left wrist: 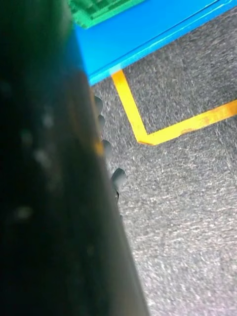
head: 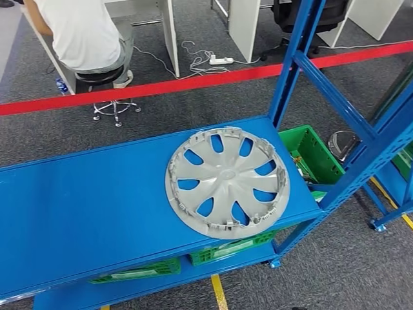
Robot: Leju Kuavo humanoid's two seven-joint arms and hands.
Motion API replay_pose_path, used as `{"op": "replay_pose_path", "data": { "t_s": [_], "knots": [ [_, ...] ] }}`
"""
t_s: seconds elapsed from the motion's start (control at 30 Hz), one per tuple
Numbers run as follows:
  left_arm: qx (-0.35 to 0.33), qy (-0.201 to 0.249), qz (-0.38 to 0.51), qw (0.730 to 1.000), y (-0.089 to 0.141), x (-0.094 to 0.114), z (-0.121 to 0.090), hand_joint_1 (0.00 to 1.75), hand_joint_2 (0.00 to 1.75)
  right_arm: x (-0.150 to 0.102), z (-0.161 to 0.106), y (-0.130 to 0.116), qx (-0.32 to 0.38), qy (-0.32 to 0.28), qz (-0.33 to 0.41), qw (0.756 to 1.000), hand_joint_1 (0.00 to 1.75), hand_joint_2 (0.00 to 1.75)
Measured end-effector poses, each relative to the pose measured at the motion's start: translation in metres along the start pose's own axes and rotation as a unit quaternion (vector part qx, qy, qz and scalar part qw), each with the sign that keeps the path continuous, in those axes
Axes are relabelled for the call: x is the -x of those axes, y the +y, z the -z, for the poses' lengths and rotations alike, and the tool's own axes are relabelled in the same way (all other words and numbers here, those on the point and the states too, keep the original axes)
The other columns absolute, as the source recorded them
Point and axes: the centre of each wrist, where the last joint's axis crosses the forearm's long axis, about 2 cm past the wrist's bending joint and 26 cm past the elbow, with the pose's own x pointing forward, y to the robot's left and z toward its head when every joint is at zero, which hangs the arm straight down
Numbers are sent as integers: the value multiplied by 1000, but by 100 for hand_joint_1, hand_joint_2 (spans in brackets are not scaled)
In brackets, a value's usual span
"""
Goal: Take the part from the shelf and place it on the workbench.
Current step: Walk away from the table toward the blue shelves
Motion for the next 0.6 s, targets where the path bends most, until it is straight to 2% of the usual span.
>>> {"op": "replay_pose_path", "data": {
  "t_s": [0.6],
  "knots": [
    [-3, 3, -6, 1000, 1, 2, -1, 0, 0, -1, 1, 0, -1, -5, -6, 1000, 0, 0]
  ]
}}
